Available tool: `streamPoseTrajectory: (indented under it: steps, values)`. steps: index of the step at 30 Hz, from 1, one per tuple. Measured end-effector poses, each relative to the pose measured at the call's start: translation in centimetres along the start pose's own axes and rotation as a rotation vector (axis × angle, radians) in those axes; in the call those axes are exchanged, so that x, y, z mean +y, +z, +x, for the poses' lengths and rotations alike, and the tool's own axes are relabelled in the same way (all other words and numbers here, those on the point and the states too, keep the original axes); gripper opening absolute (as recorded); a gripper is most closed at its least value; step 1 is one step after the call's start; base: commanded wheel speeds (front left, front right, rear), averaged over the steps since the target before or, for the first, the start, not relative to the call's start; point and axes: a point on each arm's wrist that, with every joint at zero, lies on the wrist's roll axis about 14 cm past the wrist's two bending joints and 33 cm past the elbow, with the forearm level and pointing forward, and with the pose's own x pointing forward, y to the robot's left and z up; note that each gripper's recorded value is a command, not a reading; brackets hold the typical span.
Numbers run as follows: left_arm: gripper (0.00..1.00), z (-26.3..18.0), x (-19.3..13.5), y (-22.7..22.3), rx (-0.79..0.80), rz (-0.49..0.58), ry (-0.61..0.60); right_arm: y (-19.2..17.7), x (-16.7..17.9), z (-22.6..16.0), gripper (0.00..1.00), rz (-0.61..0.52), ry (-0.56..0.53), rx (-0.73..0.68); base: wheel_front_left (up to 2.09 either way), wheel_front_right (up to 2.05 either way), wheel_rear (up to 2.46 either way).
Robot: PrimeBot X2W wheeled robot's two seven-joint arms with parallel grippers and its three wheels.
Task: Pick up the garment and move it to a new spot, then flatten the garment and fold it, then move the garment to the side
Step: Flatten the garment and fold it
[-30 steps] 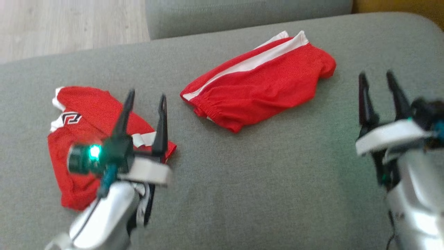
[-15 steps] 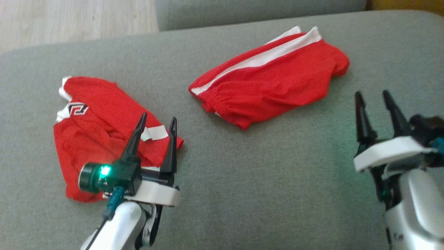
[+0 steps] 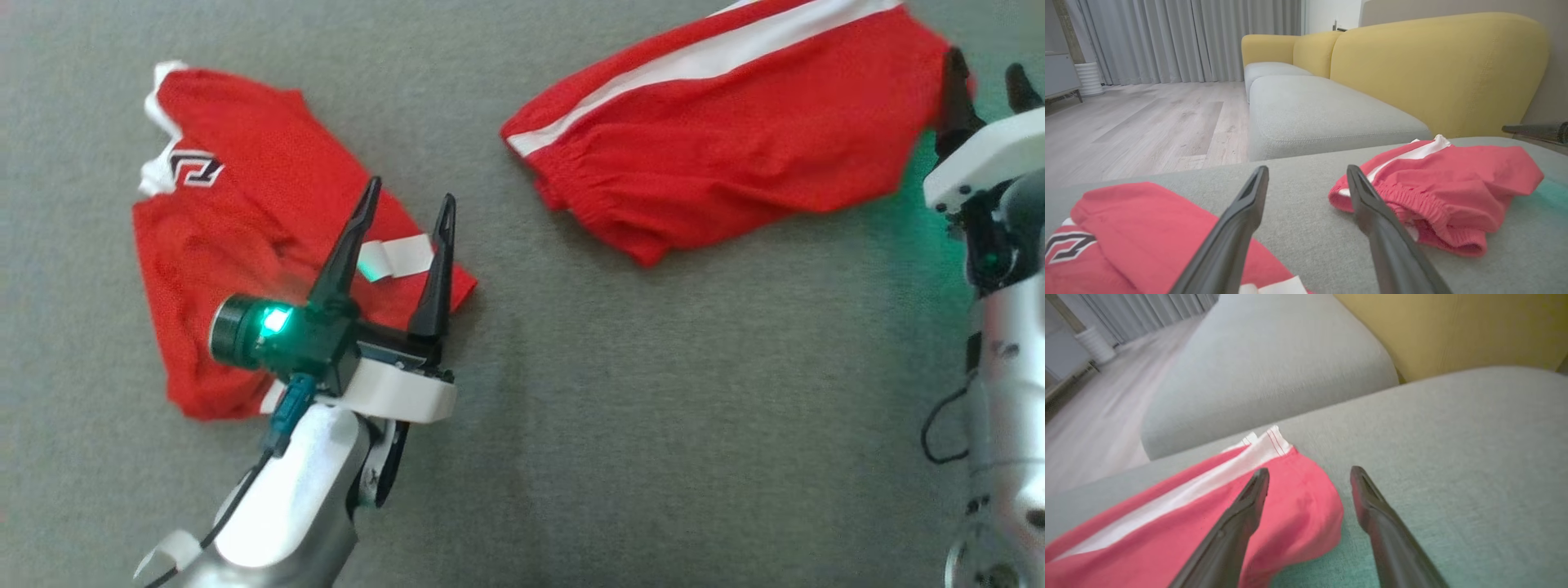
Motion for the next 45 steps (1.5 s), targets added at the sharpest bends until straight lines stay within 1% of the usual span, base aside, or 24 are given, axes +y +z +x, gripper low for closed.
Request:
streamPoseTrajectory:
  steps: [2,7,15,16,17,21,25,28,34,39,43,45]
  values:
    - [1.00,0.0,0.4,-0.5,0.011,0.003,0.010,-1.8,0.0,1.2,1.00,0.003,-0.011,0.079,0.00,0.00,0.00]
    - [1.00,-0.1,1.3,-1.0,0.023,-0.015,0.030,-5.8,0.8,2.9,1.00,-0.037,-0.007,0.241,0.00,0.00,0.00]
    - [1.00,-0.1,1.8,-1.0,0.020,-0.006,0.038,-6.3,1.8,4.0,1.00,-0.118,0.015,0.318,0.00,0.00,0.00]
    - [1.00,-0.1,1.9,-0.9,0.017,-0.003,0.041,-6.4,2.0,4.0,0.75,-0.126,0.021,0.330,0.00,0.00,0.00]
    - [1.00,0.0,1.9,-0.9,0.015,-0.003,0.041,-6.4,2.1,4.1,0.00,-0.136,0.026,0.336,0.00,0.00,0.00]
    - [1.00,0.2,1.7,-0.6,0.006,-0.007,0.039,-6.1,2.3,4.1,0.00,-0.149,0.036,0.336,0.00,0.00,0.00]
    - [1.00,0.4,1.5,0.2,-0.017,0.001,0.033,-5.3,1.1,3.4,0.00,-0.177,0.021,0.308,0.00,0.00,0.00]
    - [1.00,0.4,1.3,0.7,-0.029,-0.004,0.028,-4.4,-1.2,2.7,0.00,-0.194,-0.020,0.284,0.00,0.00,0.00]
    - [1.00,0.5,0.6,1.8,-0.059,0.000,0.010,-1.5,-7.5,0.5,0.00,-0.226,-0.139,0.217,0.00,0.00,0.00]
    - [1.00,0.0,-0.3,1.9,-0.060,-0.008,-0.002,-1.1,-11.6,-1.9,0.00,-0.217,-0.224,0.190,0.00,0.00,0.00]
    - [1.00,0.0,-0.4,1.8,-0.059,-0.003,-0.009,-1.5,-12.5,-2.5,0.00,-0.208,-0.241,0.177,0.00,0.00,0.00]
    - [1.00,0.0,-0.1,1.8,-0.058,-0.002,-0.002,-1.0,-12.2,-2.5,0.00,-0.197,-0.237,0.136,0.00,0.00,0.00]
